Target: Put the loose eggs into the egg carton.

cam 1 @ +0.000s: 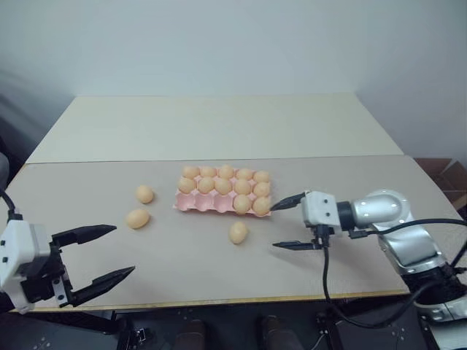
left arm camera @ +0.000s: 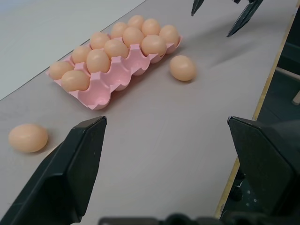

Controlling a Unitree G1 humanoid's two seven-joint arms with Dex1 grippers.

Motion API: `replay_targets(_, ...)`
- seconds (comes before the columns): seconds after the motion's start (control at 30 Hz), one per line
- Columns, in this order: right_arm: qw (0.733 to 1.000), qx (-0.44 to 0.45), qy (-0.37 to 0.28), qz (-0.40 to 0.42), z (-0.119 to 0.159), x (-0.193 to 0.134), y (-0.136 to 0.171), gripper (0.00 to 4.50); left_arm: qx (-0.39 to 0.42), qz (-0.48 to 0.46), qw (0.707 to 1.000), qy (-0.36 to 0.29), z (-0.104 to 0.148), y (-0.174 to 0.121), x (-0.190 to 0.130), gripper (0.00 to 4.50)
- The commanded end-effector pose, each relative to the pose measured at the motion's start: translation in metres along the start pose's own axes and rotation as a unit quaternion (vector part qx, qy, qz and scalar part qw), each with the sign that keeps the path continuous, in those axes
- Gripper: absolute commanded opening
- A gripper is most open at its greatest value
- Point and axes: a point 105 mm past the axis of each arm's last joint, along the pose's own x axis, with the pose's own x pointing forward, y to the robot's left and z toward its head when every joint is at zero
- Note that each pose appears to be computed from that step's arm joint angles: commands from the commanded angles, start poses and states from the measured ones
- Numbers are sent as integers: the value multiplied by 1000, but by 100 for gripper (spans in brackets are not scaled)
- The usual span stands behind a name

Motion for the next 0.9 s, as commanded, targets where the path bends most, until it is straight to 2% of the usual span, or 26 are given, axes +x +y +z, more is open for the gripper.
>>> replay_targets(0.03, 1000, -9, -10, -12, 6, 14, -6, 448, 9, 2, 1000, 1, 2, 1, -3, 450)
replay_targets(0.23, 1000, -10, -30, 3, 10, 40, -4, 448, 14, 1, 1000, -2, 4, 2, -2, 450)
replay_targets(0.43, 1000, 2, -21, 11, 0, 60, -6, 448, 12, 4, 1000, 2, 2, 0, -3, 450)
replay_targets(0.77, 1000, 24, -8, 17, -13, 70, -10, 448, 11, 13, 1000, 5, 1, -1, -4, 450)
replay_targets(0.83, 999, 26, -11, 21, -11, 71, -9, 410, 11, 13, 1000, 5, 1, -2, -4, 450)
replay_targets(0.9, 999, 24, -14, 25, -10, 72, -7, 349, 11, 15, 1000, 5, 1, -2, -4, 450)
